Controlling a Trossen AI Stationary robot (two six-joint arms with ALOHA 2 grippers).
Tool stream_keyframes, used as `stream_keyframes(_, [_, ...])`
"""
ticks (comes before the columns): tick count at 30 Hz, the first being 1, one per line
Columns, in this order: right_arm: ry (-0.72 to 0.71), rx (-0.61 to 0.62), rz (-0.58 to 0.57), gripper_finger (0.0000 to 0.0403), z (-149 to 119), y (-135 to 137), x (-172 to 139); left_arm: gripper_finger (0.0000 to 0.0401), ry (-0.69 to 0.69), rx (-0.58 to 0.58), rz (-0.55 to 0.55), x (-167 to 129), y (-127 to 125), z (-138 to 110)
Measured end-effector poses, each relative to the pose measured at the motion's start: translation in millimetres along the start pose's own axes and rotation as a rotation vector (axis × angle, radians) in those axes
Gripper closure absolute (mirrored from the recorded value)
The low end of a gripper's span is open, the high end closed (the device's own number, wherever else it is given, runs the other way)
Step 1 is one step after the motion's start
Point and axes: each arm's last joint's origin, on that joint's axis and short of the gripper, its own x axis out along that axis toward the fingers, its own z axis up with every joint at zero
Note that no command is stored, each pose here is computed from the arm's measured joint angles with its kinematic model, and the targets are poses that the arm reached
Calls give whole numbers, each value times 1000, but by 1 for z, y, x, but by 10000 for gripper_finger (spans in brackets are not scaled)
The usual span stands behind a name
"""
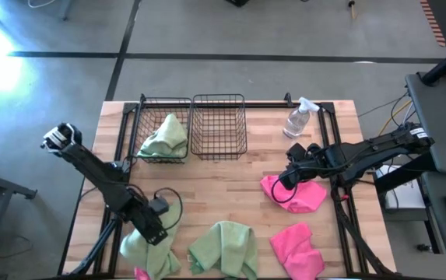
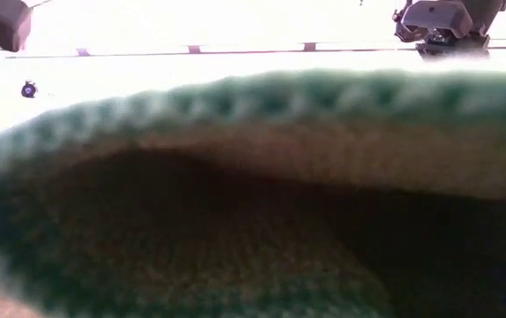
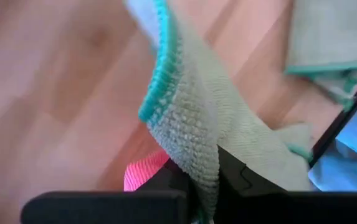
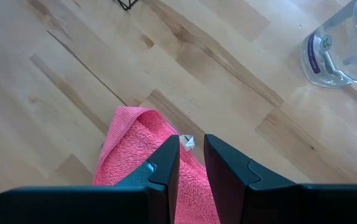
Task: Sort microfiber towel by color & place in baskets
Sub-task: Put the green microfiber cloth into the left wire basket
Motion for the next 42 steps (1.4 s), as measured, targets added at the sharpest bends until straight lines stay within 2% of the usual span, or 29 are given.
stream_keyframes(7, [7,-5,-10,335,-2,-1,3,391,-179,29,101,-68,-7,8])
stream_keyframes(12, [10,14,-16,335,-4,-2,5,391,-243,78,76,-94,-21,13])
stream_keyframes(16, [11,32,-18,335,-4,-2,6,391,-210,97,68,-91,-34,12])
stream_keyframes(22, [13,31,-21,335,-5,-2,6,391,37,148,93,-71,-48,-1])
stream_keyframes(27, [14,31,-22,335,-5,-2,6,391,124,170,132,-57,-53,-14])
stream_keyframes(35, [14,31,-21,335,-5,-3,6,391,151,140,104,-63,-61,-25])
stream_keyframes(42, [13,33,-21,335,-5,-2,6,375,85,146,28,-82,-73,-24])
